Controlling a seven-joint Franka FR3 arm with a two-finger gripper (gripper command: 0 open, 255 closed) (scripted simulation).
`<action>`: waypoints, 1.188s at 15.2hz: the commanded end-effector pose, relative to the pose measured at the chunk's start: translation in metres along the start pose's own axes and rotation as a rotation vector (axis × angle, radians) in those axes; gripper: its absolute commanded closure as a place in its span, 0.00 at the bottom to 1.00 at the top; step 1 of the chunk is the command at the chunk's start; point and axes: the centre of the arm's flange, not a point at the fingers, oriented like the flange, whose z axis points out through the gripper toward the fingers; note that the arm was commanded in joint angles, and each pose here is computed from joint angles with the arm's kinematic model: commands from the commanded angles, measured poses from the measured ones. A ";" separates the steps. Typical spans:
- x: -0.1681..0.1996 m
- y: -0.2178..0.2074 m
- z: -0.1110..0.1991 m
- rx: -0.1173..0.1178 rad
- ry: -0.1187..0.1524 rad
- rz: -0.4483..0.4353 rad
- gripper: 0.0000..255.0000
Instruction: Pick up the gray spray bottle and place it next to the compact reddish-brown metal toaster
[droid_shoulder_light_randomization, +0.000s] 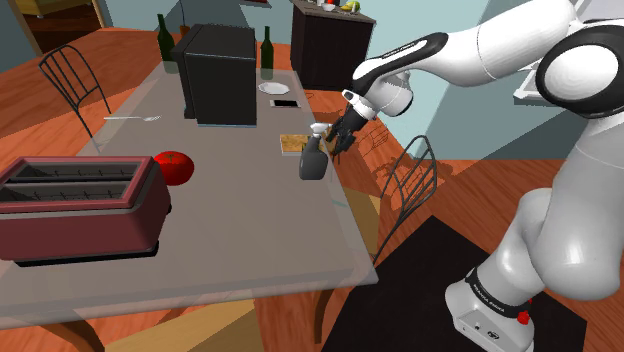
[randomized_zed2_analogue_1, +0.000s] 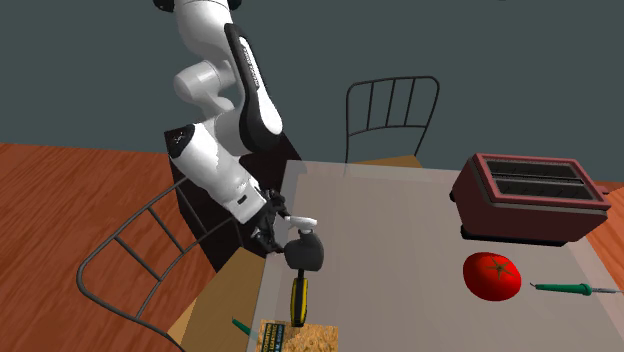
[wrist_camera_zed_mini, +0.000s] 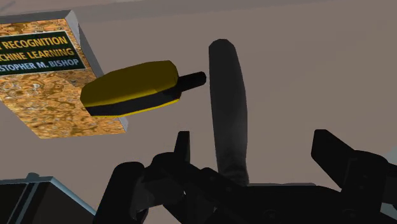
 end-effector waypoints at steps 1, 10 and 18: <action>0.009 0.009 0.013 0.007 0.023 -0.053 0.00; 0.010 0.008 0.053 0.007 0.023 -0.053 0.00; 0.010 0.009 0.053 0.007 0.023 -0.053 1.00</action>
